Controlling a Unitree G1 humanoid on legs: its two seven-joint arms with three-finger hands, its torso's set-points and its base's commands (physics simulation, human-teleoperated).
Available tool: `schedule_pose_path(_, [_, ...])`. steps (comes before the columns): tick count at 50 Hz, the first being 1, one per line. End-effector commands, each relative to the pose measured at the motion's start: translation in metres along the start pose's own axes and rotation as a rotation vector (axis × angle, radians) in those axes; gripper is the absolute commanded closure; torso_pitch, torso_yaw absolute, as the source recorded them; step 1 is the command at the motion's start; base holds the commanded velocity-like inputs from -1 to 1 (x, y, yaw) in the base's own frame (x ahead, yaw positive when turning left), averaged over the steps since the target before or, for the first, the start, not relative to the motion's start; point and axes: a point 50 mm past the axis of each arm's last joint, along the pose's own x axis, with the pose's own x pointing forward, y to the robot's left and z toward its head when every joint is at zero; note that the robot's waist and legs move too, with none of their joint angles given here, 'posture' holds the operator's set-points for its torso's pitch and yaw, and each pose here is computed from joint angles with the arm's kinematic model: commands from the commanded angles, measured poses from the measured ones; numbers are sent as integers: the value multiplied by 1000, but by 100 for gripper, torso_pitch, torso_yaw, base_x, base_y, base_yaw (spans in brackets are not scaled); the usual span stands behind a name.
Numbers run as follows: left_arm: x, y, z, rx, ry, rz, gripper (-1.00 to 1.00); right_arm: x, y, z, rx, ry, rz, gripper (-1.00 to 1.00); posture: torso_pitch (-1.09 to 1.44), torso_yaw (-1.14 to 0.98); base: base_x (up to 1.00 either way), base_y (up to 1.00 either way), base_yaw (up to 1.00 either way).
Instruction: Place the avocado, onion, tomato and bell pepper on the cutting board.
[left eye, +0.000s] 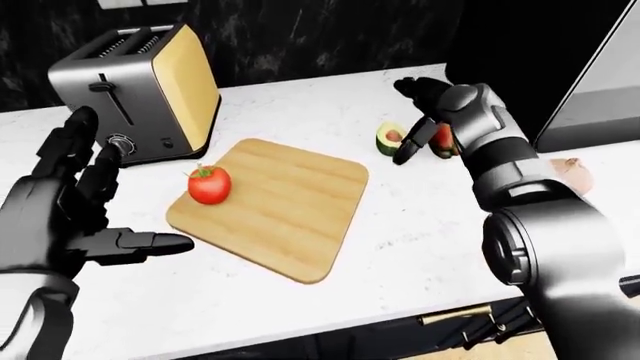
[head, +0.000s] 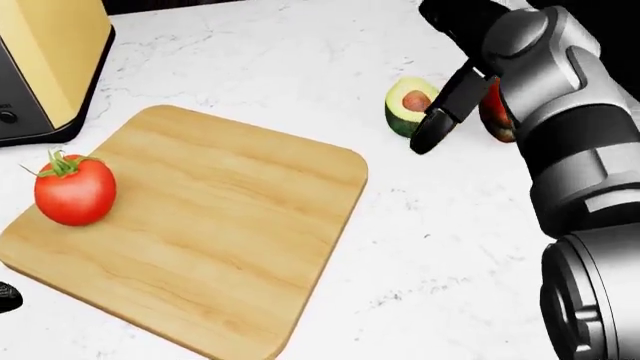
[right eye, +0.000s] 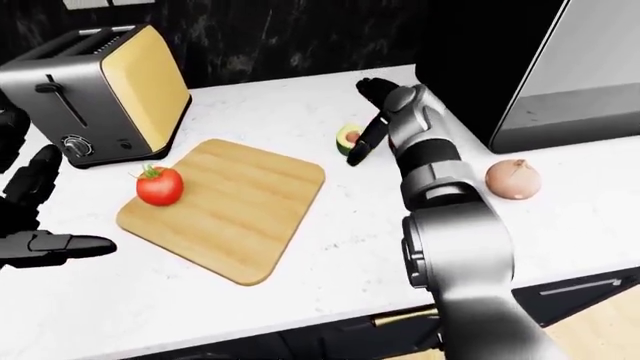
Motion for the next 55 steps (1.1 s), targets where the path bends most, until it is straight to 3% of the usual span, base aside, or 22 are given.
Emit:
schedule_pose_path(1, [-2, 1, 11, 36, -72, 16, -100, -11, -18, 25, -41, -85, -61, -100, 0, 0, 0, 0, 0])
schedule_pose_path(27, [-1, 0, 0, 62, -46, 15, -100, -2, 8, 37, -164, -90, 56, -100, 0, 0, 0, 0, 0])
schedule_pose_path(38, [-1, 1, 0, 57, -48, 19, -100, -1, 11, 35, -217, -57, 66, -100, 0, 0, 0, 0, 0])
schedule_pose_path(40, [-2, 1, 0, 59, -47, 18, -100, -1, 12, 35, -225, -53, 77, -65, 0, 0, 0, 0, 0])
schedule_pose_path(42, [-3, 2, 0, 60, -46, 18, -100, 0, 14, 35, -231, -51, 86, -51, 0, 0, 0, 0, 0])
schedule_pose_path(49, [-3, 3, -2, 62, -42, 20, -100, 1, 16, 33, -242, -44, 104, -22, 0, 0, 0, 0, 0])
schedule_pose_path(55, [-4, 2, -1, 65, -45, 21, -100, 1, 17, 32, -249, -39, 112, -15, 0, 0, 0, 0, 0])
